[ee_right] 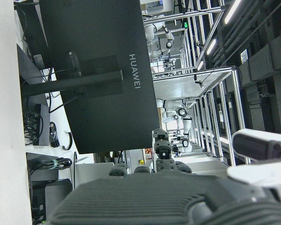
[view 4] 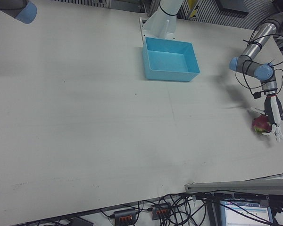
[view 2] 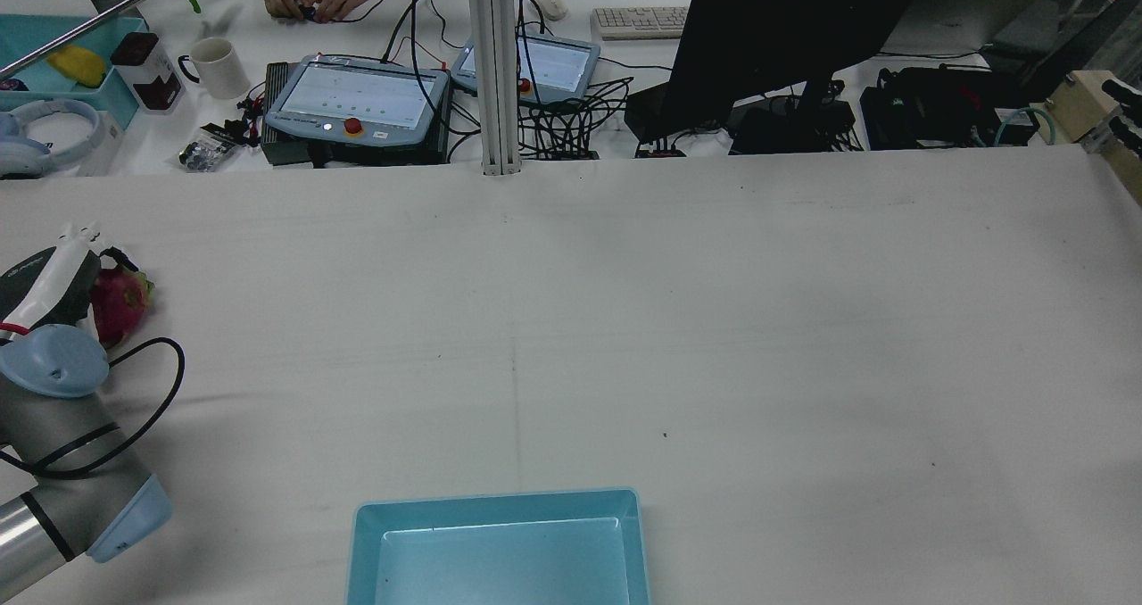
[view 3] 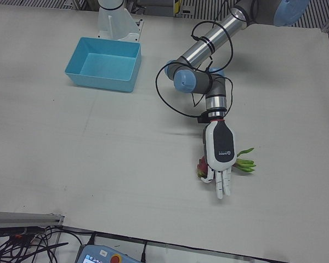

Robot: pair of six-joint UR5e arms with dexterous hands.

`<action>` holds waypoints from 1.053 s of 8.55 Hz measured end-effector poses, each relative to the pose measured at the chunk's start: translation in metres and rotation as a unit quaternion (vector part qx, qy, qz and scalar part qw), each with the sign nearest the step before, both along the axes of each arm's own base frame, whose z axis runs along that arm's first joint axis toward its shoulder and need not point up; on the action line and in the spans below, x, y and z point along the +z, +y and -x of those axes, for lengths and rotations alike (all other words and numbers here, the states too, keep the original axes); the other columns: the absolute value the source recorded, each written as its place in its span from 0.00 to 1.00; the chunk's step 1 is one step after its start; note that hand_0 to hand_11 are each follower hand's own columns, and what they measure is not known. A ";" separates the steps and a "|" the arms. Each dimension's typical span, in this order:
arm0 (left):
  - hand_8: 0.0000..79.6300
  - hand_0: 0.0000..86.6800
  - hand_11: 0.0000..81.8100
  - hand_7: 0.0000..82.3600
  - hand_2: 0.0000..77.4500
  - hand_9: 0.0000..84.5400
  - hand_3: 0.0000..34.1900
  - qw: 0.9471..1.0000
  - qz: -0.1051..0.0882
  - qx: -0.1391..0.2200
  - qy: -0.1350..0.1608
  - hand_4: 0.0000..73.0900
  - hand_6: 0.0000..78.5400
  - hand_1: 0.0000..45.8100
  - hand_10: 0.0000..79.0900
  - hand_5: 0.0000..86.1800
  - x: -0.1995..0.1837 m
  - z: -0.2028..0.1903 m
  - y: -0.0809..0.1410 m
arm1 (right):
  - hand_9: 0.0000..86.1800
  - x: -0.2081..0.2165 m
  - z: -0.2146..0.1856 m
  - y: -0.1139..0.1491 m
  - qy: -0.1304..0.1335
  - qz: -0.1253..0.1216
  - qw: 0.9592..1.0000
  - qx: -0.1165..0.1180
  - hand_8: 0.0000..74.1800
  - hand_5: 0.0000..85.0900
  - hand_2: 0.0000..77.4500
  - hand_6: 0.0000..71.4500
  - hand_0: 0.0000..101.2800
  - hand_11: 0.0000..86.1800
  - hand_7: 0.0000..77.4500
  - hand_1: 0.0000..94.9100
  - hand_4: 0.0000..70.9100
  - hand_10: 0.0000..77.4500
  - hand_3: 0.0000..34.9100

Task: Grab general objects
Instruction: 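Wrap the left hand's fingers around the dragon fruit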

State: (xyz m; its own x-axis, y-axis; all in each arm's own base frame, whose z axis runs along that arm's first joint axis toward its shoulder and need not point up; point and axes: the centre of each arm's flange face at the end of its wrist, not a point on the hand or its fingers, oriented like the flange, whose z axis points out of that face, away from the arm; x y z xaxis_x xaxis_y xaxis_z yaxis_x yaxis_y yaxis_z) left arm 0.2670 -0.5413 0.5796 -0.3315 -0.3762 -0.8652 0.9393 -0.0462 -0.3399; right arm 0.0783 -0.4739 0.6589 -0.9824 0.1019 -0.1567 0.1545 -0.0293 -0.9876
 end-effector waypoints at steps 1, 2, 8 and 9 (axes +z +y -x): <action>0.01 0.92 0.01 0.07 0.01 0.01 0.00 1.000 0.002 -0.003 -0.002 0.13 0.05 0.00 0.26 0.53 0.000 0.004 -0.001 | 0.01 0.000 0.000 0.000 0.000 0.000 1.000 0.000 0.00 0.01 0.89 0.00 0.00 0.01 0.00 0.02 0.00 0.00 0.00; 0.01 0.92 0.05 0.07 0.01 0.01 0.00 1.000 0.004 -0.007 -0.004 0.13 0.05 0.00 0.26 0.53 0.001 0.009 -0.003 | 0.01 0.000 0.000 0.000 0.000 0.000 1.000 0.000 0.00 0.01 0.89 0.00 0.00 0.01 0.00 0.02 0.00 0.00 0.00; 0.01 0.92 0.12 0.13 0.01 0.01 0.00 0.999 0.009 -0.027 -0.033 0.16 0.12 0.00 0.26 0.53 0.014 0.021 -0.007 | 0.01 0.000 0.000 0.000 0.000 -0.001 1.000 0.000 0.00 0.01 0.89 0.00 0.00 0.01 0.00 0.02 0.00 0.00 0.00; 0.01 0.92 0.12 0.12 0.01 0.01 0.00 0.999 0.010 -0.027 -0.037 0.16 0.12 0.00 0.26 0.53 0.014 0.020 -0.006 | 0.01 0.000 0.000 0.000 0.000 -0.001 1.000 0.000 0.00 0.01 0.89 0.00 0.00 0.01 0.00 0.02 0.00 0.00 0.00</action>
State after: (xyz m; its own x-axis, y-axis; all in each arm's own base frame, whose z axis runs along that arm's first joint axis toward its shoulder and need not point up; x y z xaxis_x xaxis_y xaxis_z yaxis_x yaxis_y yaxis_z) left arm 0.2470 -0.5478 0.5934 -0.2869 -0.3763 -0.8810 0.9579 -0.1028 -0.2681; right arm 0.0783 -0.4740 0.6587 -0.9824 0.1021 -0.1567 0.1546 -0.0280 -0.9876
